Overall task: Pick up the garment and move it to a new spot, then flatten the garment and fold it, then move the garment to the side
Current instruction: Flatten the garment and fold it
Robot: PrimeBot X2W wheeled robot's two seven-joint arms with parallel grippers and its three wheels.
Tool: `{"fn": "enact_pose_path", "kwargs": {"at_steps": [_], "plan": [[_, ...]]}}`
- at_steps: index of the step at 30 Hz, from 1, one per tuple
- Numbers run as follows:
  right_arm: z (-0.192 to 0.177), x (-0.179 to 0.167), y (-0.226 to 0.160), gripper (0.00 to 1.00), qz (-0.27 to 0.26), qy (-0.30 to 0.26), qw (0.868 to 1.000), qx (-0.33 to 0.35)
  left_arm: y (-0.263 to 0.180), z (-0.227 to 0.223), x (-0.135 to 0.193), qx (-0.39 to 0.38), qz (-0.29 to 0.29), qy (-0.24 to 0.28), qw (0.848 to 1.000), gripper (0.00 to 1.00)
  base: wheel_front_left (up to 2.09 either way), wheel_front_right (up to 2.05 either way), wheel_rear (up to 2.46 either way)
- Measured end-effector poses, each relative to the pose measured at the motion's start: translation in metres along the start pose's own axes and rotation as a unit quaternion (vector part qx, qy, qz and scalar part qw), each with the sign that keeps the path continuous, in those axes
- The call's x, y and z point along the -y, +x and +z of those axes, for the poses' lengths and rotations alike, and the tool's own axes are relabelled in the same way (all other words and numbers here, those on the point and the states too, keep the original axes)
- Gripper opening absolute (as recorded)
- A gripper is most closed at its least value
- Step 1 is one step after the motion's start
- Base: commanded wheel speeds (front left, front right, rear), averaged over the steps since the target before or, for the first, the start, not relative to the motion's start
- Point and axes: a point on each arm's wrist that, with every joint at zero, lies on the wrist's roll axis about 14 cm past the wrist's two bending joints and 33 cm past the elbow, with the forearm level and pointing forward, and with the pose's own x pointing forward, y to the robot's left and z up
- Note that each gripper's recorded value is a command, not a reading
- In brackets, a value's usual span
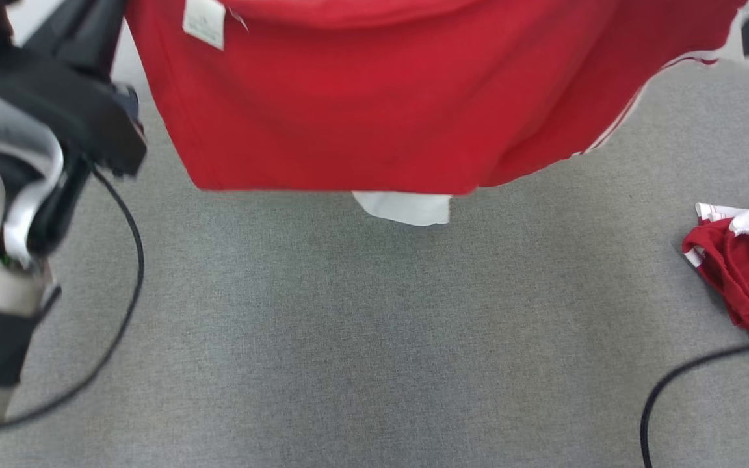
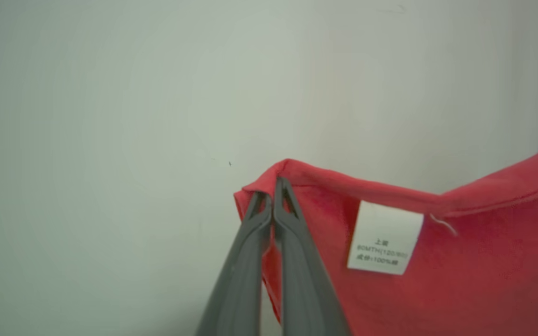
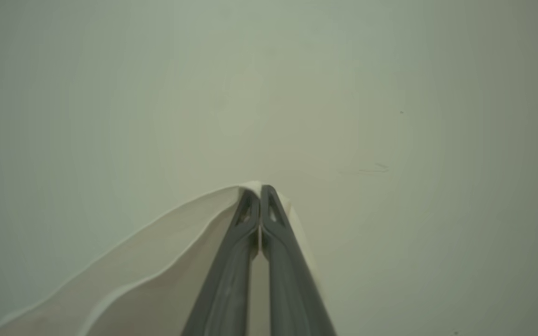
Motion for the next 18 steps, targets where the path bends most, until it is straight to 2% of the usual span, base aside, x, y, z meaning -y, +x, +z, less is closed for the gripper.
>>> {"fn": "enact_pose_path", "kwargs": {"at_steps": [6,10,13,16,18], "plan": [[-0.025,0.012,0.030,0.00,-0.011,0.002,1.000,-0.023,0.033,0.010,-0.021,0.029,0.028,0.013,0.999,0.00,0.00,0.00,0.00],[-0.023,0.032,0.054,0.00,-0.041,-0.005,0.999,-0.002,0.056,0.019,-0.037,0.061,0.053,0.022,0.996,0.00,0.00,0.00,0.00],[-0.018,0.043,0.074,0.00,-0.057,-0.016,0.998,0.010,0.070,0.046,-0.048,0.120,0.070,0.035,0.990,0.00,0.00,0.00,0.00],[-0.018,0.046,0.089,0.00,-0.066,-0.004,0.998,0.023,0.084,0.061,-0.048,0.166,0.063,0.028,0.984,0.00,0.00,0.00,0.00],[-0.036,0.035,0.090,0.00,-0.053,0.005,0.998,0.016,0.091,0.045,-0.039,0.173,0.046,0.017,0.984,0.00,0.00,0.00,0.00]]}}
